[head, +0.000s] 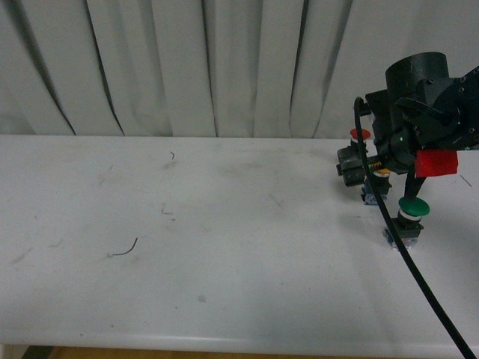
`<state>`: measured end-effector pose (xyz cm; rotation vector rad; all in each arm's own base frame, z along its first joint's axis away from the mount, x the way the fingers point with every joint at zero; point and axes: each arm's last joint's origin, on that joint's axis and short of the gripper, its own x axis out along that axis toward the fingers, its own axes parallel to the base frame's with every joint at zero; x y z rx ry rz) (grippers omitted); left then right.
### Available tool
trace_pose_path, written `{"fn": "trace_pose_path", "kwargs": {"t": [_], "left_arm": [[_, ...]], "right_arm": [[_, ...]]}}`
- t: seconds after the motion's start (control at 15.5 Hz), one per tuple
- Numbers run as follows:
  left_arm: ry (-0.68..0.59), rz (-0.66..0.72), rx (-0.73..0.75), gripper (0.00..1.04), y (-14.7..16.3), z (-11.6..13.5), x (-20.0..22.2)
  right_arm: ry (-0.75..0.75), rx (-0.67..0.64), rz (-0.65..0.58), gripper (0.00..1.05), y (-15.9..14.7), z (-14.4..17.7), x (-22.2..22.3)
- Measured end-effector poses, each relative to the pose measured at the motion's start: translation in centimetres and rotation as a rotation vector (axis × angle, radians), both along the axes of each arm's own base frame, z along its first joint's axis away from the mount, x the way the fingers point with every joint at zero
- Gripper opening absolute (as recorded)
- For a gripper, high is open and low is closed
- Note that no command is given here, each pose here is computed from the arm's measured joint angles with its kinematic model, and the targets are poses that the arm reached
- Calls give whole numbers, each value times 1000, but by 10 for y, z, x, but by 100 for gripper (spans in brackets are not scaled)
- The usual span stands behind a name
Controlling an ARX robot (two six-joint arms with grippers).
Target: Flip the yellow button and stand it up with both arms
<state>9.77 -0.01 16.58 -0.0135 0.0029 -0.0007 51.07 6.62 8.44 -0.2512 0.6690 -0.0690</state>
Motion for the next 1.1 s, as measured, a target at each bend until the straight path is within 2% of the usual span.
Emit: {"fn": "trace_pose_path", "kwargs": {"t": [0.13, 0.32, 0.39, 0.52, 0.58, 0.65, 0.78, 0.9, 1.03, 1.1], "left_arm": [[0, 0, 0, 98, 0, 0, 0], [0, 0, 0, 98, 0, 0, 0], [0, 0, 0, 98, 0, 0, 0], [0, 0, 0, 98, 0, 0, 0], [0, 0, 0, 98, 0, 0, 0], [0, 0, 0, 98, 0, 0, 0], [0, 0, 0, 98, 0, 0, 0], [0, -1, 0, 98, 0, 0, 0], [0, 0, 0, 98, 0, 0, 0], [0, 0, 0, 98, 0, 0, 0]], "right_arm": [[-42, 37, 30, 98, -3, 12, -8], [-270, 111, 85, 98, -10, 82, -41], [-379, 152, 119, 98, -13, 114, -66], [-528, 211, 196, 98, -12, 151, -119], [-561, 236, 233, 98, -10, 160, -145], [-620, 267, 237, 94, -7, 167, -186], [-633, 234, 99, 72, -19, 162, -251], [-631, 229, 69, 44, -30, 136, -322], [-665, 235, 71, 26, -39, 129, -339], [-676, 236, 68, 11, -44, 125, -345]]}}
